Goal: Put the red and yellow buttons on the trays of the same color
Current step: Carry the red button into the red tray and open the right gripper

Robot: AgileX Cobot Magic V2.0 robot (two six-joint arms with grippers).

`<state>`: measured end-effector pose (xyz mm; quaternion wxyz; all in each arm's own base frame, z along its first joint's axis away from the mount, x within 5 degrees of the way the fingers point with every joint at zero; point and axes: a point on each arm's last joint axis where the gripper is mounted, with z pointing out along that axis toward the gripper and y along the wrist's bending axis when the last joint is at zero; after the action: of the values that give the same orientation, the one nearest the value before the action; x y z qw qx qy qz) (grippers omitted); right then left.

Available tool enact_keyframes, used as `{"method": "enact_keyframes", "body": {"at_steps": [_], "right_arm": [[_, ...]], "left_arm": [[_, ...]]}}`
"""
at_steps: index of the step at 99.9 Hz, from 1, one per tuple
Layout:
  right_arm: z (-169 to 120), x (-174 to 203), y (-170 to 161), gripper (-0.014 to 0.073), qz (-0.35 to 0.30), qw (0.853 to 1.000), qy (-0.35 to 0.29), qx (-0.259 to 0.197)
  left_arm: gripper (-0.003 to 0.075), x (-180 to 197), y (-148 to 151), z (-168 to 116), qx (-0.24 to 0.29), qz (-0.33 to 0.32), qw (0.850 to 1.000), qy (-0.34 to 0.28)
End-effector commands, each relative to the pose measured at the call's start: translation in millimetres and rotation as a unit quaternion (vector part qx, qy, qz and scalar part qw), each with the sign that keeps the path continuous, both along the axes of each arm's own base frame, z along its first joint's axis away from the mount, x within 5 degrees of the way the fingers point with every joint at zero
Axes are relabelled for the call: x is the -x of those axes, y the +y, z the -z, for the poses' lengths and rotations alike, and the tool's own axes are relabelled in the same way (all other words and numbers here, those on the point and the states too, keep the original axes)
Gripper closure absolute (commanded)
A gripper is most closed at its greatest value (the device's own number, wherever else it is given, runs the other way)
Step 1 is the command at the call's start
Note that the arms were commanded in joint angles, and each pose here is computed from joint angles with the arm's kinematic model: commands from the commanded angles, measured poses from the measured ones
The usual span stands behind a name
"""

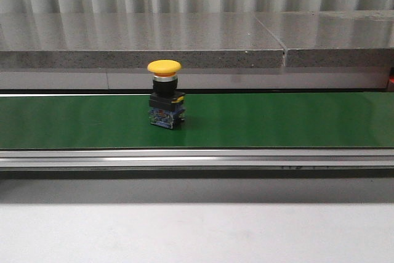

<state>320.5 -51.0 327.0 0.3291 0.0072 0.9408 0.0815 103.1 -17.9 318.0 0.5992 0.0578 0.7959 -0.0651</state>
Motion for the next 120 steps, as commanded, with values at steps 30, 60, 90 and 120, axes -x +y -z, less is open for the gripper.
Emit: {"method": "enact_keyframes", "body": {"at_steps": [30, 60, 90, 120], "right_arm": [[-32.2, 8.6, -112.4, 0.0462, 0.194, 0.977, -0.091, 0.017], [4.6, -13.3, -159.9, 0.0462, 0.26, 0.96, -0.098, 0.021], [38.2, -50.2, -185.1, 0.0462, 0.255, 0.965, -0.064, 0.007], [73.8, -69.7, -199.0, 0.0462, 0.256, 0.966, -0.036, -0.004]], "left_arm": [[0.074, -1.0, -0.5, -14.3, 0.013, 0.0, 0.999, -0.044], [0.074, -1.0, -0.5, -14.3, 0.013, 0.0, 0.999, -0.044], [0.074, -1.0, -0.5, -14.3, 0.013, 0.0, 0.999, -0.044], [0.074, -1.0, -0.5, -14.3, 0.013, 0.0, 0.999, -0.044]]}}
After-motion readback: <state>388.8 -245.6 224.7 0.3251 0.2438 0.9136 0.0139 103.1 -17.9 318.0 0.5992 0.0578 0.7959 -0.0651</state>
